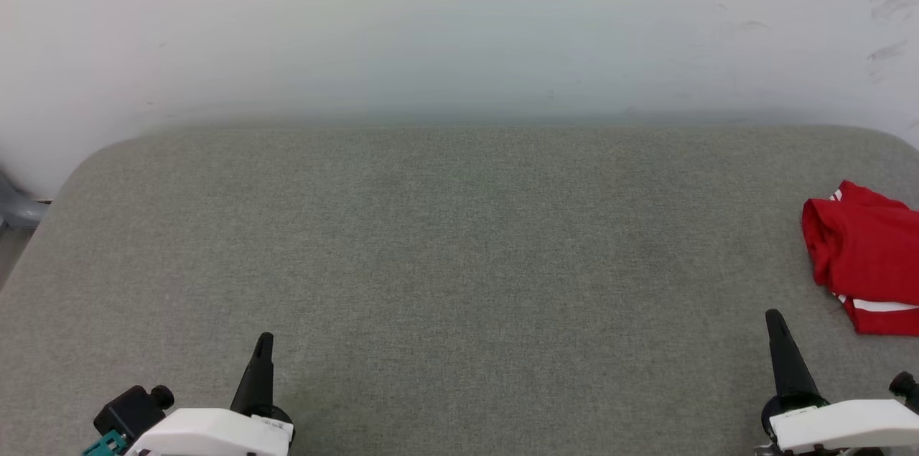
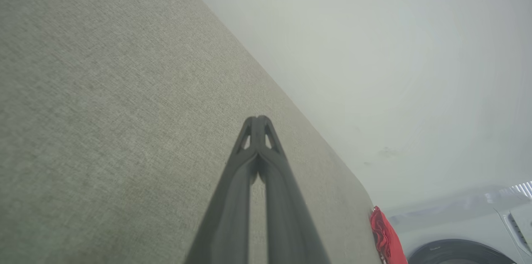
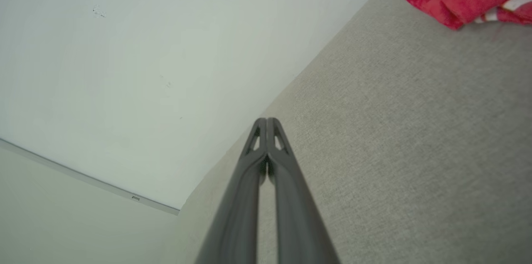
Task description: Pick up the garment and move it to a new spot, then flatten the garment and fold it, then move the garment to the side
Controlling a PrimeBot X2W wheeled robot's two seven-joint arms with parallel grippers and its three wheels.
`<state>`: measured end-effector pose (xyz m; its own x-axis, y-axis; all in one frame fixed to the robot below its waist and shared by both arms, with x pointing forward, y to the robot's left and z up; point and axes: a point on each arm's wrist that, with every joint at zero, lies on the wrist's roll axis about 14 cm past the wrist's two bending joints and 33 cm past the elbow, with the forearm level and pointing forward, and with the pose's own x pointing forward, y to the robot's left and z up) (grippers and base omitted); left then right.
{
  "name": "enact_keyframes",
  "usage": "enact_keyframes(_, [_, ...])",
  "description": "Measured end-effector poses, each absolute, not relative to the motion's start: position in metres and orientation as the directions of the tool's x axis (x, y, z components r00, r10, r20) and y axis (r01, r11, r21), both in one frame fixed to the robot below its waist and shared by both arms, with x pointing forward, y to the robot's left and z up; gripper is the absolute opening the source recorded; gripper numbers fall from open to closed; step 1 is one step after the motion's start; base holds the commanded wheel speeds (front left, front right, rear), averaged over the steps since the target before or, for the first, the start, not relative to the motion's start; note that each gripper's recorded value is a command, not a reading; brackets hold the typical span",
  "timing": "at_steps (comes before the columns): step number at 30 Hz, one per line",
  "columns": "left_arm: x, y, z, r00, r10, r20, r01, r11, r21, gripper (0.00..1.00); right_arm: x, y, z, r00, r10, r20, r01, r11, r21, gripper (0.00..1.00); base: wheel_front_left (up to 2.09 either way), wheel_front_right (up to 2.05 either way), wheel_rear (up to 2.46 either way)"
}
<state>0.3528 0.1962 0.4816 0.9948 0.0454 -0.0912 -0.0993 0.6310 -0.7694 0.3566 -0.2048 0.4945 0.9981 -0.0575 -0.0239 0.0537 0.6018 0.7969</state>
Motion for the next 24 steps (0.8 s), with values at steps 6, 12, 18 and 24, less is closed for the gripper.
enact_keyframes(6, [0.357,0.196,0.484,0.996,0.038,-0.085,-0.091,0.572,-0.815,0.0,0.36,-0.204,0.495,0.998,-0.052,-0.028,0.052,0.545,0.837,0.0,0.0,0.0,0.0])
enact_keyframes(12, [0.361,0.197,0.486,0.996,0.035,-0.084,-0.09,0.513,-0.854,0.0,0.364,-0.204,0.496,0.998,-0.048,-0.03,0.049,0.488,0.872,0.0,0.0,0.0,0.0])
enact_keyframes(18, [0.363,0.198,0.487,0.996,0.03,-0.081,-0.086,0.455,-0.887,0.0,0.365,-0.203,0.494,0.998,-0.042,-0.038,0.052,0.432,0.9,0.0,0.0,0.0,0.0])
enact_keyframes(24, [0.367,0.198,0.488,0.997,0.024,-0.077,-0.081,0.38,-0.922,0.0,0.37,-0.203,0.497,0.999,-0.036,-0.034,0.045,0.359,0.932,0.0,0.0,0.0,0.0])
